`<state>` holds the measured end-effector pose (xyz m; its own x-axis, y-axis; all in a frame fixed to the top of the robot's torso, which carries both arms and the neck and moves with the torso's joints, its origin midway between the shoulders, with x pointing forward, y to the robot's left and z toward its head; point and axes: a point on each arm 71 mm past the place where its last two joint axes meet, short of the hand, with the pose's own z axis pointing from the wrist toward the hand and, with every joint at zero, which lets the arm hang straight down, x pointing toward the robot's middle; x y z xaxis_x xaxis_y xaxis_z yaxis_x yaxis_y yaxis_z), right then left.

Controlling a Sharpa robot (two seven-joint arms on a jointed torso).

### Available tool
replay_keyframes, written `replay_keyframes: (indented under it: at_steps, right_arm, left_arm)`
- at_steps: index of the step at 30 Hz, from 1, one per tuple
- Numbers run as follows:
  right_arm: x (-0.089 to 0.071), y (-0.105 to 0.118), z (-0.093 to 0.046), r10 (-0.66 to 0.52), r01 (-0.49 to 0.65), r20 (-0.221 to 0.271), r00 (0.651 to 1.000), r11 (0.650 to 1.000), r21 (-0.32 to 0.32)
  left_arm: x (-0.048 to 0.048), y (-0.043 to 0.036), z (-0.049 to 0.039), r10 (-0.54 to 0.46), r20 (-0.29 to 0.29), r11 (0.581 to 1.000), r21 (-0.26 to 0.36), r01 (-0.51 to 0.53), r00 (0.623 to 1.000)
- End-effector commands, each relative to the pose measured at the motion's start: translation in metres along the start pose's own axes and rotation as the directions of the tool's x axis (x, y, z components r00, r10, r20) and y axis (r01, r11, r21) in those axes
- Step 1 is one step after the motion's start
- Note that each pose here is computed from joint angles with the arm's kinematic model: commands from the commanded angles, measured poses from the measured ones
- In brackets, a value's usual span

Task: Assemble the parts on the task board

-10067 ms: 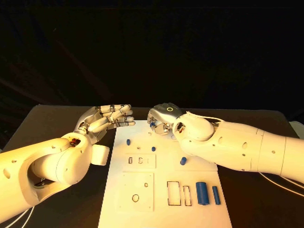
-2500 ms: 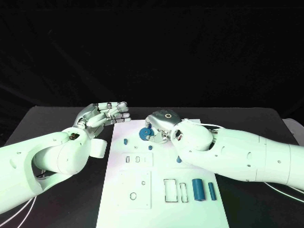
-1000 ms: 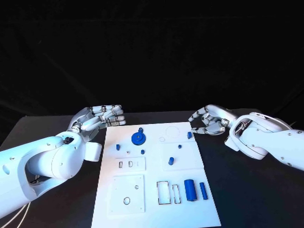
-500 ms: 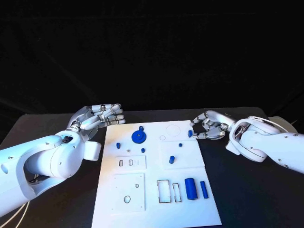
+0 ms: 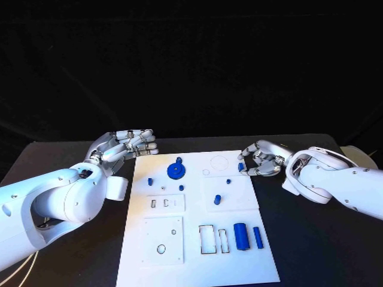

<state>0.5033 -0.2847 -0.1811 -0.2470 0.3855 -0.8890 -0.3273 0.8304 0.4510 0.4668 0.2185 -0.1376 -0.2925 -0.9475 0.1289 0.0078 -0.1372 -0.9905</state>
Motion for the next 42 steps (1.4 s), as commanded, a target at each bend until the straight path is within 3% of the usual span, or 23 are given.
replay_keyframes:
  at_steps: [1,28,42]
  right_arm:
    - [0.0011,-0.0010,0.0013,-0.016,0.016,-0.004,1.000,1.000,0.009]
    - [0.0071,-0.0008,0.0035,-0.024,0.024,-0.017,1.000,1.000,0.018]
    - [0.0049,0.0040,0.0040,0.002,-0.002,0.037,0.999,1.000,0.000]
  left_arm:
    - [0.0027,-0.0011,-0.0002,-0.009,-0.021,1.000,0.009,0.009,1.000]
    - [0.0008,-0.0014,-0.0003,-0.006,-0.014,1.000,0.012,0.006,1.000]
    - [0.0006,-0.0013,-0.0004,-0.006,-0.013,1.000,0.010,0.006,1.000]
